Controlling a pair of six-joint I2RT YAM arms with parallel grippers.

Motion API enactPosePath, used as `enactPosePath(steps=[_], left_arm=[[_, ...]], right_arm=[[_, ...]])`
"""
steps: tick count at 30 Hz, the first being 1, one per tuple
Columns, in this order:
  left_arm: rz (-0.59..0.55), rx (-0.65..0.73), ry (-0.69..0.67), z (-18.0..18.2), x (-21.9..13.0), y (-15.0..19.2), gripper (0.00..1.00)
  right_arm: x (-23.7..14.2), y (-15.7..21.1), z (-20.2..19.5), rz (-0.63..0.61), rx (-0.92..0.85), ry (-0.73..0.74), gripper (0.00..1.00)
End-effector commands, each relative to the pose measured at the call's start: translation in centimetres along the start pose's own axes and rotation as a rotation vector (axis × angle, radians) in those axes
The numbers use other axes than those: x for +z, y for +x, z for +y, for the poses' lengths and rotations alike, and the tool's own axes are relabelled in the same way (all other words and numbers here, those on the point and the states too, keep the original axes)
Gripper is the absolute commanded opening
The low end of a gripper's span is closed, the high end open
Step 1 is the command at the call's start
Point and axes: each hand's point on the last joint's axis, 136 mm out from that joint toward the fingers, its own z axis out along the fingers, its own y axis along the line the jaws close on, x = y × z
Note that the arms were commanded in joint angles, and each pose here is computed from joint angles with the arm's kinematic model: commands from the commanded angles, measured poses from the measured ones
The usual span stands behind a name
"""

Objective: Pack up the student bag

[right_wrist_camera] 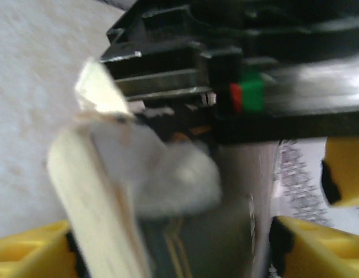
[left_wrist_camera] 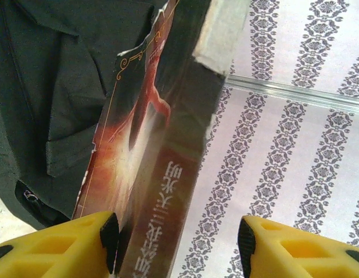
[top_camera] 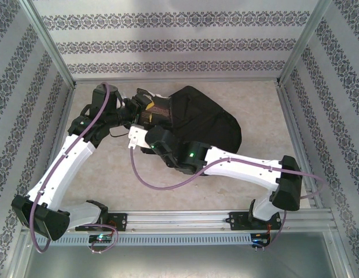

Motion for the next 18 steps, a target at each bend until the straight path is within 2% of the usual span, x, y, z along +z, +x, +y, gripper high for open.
enactPosePath(steps=[1,5,6,7,8,9,10,11,12,15,18], left_arm=[[0.01,-0.053,0.061,-1.3,-0.1,0.5,0.0],[-0.003,-0.068,0.043,-0.9,0.1,0.2,0.01],[0.0,-0.067,0.04,-1.0,0.3,0.2,0.09],[0.006,-0.065,0.04,-1.1,0.4,0.2,0.18],[0.014,-0.061,0.043,-1.3,0.5,0.2,0.3],[0.021,-0.05,0.052,-1.7,0.6,0.3,0.47],[0.022,-0.036,0.059,-2.1,0.6,0.3,0.59],[0.018,-0.014,0.064,-2.5,0.5,0.2,0.69],[0.012,0.01,0.061,-2.9,0.2,0.2,0.76],[-0.025,0.075,0.04,-3.6,-0.7,-0.2,0.84],[-0.058,0.115,0.009,-3.6,-1.7,-0.4,0.88]], right_arm=[[0.3,0.0,-2.2,0.037,-0.084,0.177,0.59],[0.4,0.0,-2.3,0.047,-0.116,0.186,0.08],[0.5,0.0,-2.4,0.048,-0.115,0.188,0.0],[0.5,0.0,-2.5,0.048,-0.112,0.189,0.0],[0.5,0.1,-2.6,0.049,-0.108,0.19,0.0],[0.4,0.1,-2.7,0.048,-0.1,0.188,0.0],[0.4,0.3,-2.8,0.053,-0.09,0.188,0.0],[0.4,0.6,-3.2,0.059,-0.067,0.19,0.0],[0.4,1.0,-3.6,0.067,-0.041,0.187,0.0],[-0.1,2.2,-4.8,0.081,0.017,0.194,0.0],[-0.6,3.9,-5.9,0.094,0.068,0.204,0.0]])
